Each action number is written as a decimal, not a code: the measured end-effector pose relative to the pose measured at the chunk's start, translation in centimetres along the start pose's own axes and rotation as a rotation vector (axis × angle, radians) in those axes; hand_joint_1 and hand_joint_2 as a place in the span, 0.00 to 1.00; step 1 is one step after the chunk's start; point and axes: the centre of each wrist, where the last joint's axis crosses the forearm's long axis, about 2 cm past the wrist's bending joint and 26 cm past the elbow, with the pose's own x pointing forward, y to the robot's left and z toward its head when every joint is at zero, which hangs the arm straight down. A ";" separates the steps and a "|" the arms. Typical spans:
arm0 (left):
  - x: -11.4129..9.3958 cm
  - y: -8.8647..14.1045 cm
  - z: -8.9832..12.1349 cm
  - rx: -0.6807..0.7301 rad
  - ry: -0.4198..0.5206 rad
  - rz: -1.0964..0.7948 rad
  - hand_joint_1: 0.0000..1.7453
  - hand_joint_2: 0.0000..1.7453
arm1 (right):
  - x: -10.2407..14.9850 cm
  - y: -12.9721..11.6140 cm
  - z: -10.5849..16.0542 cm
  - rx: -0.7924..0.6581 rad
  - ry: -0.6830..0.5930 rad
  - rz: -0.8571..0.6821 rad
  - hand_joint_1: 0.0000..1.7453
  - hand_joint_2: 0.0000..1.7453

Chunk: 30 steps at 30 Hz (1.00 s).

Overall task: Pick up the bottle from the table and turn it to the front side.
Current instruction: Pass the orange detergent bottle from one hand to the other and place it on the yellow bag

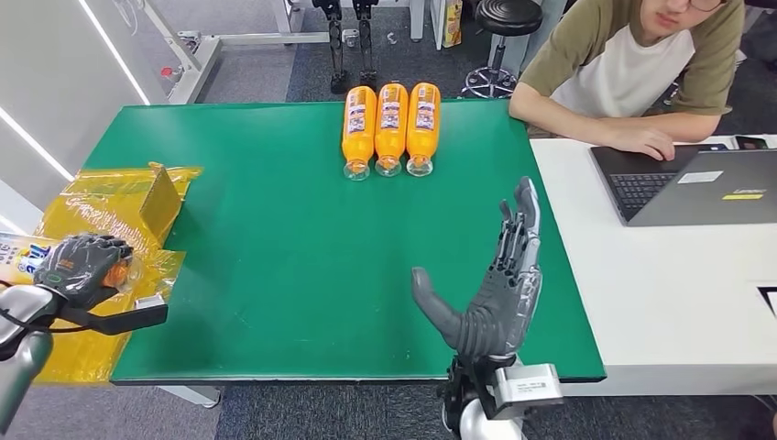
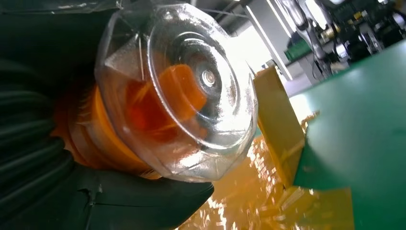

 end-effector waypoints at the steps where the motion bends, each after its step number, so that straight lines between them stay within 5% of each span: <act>1: -0.1 0.1 -0.2 -0.018 -0.009 -0.005 1.00 1.00 | 0.0 0.0 -0.1 0.002 0.000 0.000 0.00 1.00; 13: 0.5 0.3 -1.8 -0.114 -0.079 -0.039 1.00 1.00 | 0.0 0.1 -0.5 0.016 0.002 0.000 0.00 1.00; 29: 8.3 0.6 -5.1 -0.108 -0.193 0.097 1.00 1.00 | 0.1 0.3 -0.4 0.024 0.023 -0.008 0.00 1.00; 30: 8.6 0.5 -5.1 -0.108 -0.195 0.099 0.76 1.00 | 0.1 0.3 -0.4 0.025 0.024 -0.009 0.00 1.00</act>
